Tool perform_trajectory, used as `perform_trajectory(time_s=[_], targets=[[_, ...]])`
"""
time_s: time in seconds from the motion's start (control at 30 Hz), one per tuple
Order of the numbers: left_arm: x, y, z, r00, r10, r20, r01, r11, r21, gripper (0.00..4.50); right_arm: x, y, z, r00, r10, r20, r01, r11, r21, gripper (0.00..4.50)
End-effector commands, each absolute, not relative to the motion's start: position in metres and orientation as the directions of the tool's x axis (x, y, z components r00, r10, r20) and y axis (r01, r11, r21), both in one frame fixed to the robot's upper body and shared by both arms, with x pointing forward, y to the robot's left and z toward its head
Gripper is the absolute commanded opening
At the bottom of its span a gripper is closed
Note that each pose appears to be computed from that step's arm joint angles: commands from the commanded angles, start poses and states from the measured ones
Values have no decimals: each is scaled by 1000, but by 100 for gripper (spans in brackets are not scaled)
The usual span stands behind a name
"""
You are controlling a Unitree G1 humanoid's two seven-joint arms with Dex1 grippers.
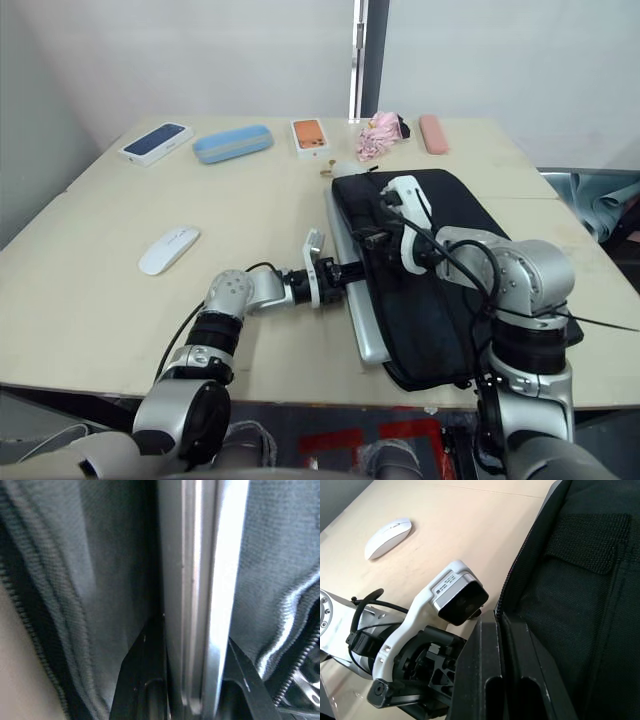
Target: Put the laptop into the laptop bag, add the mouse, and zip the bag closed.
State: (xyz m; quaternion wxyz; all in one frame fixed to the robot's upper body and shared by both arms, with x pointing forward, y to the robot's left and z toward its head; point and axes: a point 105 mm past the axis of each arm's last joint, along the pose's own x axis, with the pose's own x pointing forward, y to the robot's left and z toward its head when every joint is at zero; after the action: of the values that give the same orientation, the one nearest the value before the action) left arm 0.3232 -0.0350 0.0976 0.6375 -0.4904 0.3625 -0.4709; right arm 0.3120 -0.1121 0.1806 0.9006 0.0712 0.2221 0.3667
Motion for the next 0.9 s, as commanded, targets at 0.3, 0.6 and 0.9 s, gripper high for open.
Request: perform_trajectory(time_s=[0.3,0.6,0.9], targets=[[323,-49,134,286,-944,164,289,-79,-954,31,307,-90,197,620,735,-274,-668,678,307,4],[319,-41,130,283,-947,155,332,-55,-942,224,311,-97,195,641,713,-284,-648,701,298,0],[318,-2,125,304,-949,84,407,50,-912,335,313,-98,196,639,717,-278,-653,697,297,0]])
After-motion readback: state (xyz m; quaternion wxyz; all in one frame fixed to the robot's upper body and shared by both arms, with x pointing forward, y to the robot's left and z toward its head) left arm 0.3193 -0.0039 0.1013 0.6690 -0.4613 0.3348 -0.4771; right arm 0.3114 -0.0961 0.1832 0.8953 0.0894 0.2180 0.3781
